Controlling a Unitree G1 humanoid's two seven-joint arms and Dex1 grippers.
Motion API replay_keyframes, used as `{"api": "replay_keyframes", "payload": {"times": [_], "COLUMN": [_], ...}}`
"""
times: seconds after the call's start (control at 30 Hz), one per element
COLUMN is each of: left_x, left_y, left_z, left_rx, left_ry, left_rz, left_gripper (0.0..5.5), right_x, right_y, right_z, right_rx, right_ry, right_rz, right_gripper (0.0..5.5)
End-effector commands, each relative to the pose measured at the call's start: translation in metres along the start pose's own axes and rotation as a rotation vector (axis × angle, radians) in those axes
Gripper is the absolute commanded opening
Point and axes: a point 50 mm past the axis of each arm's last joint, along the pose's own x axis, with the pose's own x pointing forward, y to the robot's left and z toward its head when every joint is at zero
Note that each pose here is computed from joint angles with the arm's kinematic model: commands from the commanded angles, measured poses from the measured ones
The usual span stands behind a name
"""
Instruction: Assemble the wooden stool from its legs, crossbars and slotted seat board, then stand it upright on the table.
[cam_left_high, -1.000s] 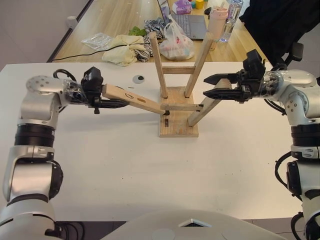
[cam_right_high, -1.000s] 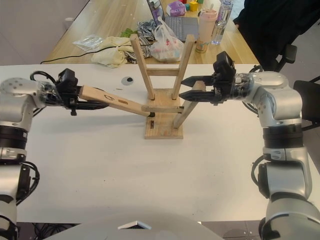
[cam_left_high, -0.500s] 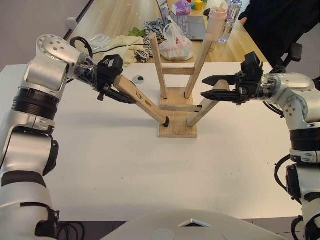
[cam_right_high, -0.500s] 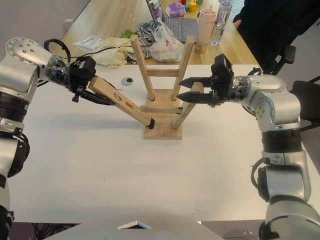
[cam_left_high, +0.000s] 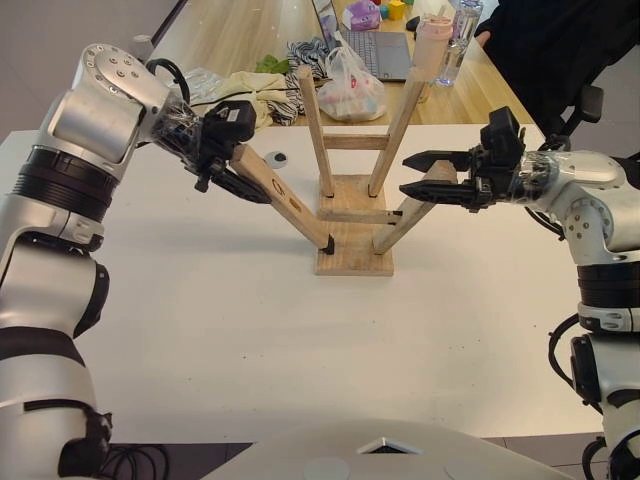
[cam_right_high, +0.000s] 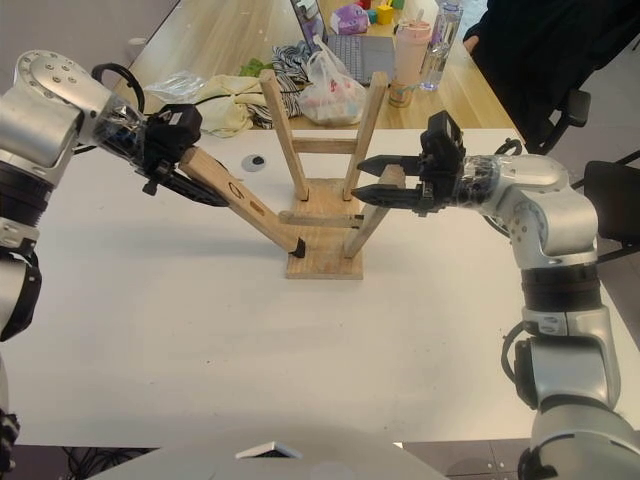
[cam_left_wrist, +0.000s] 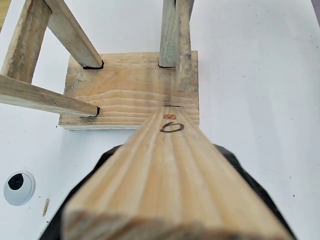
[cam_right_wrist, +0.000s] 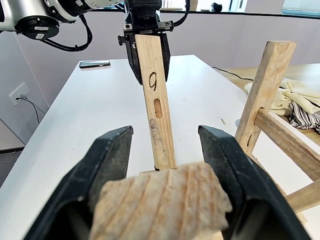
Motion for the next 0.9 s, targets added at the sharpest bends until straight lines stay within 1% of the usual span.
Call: {"api": "replay_keyframes", "payload": {"times": [0.03,0.3,0.63,0.9], "left_x": [-0.002,0.013,0.034,0.066], "left_y": [0.0,0.005,-0.009,-0.012], "left_z": [0.003,0.009,0.02,0.028], "left_rx": [-0.026,-0.044,0.019,0.067], "left_ry": [0.061,0.074,0.06,0.049], "left_rz": [0.011,0.028,-0.046,-0.07], "left_gripper": [2.01,2.01,2.01,2.01], "right_x": [0.014,0.017,0.019,0.022], "right_y": [0.007,0.01,0.011,0.014], "right_z": [-0.036,-0.037,-0.036,-0.037], "right_rx": [0.136,0.135,0.134,0.135], "right_ry": [0.064,0.06,0.056,0.052], "right_rz": [0.041,0.05,0.057,0.066], "right_gripper": [2.19,2.18,2.17,2.17]}}
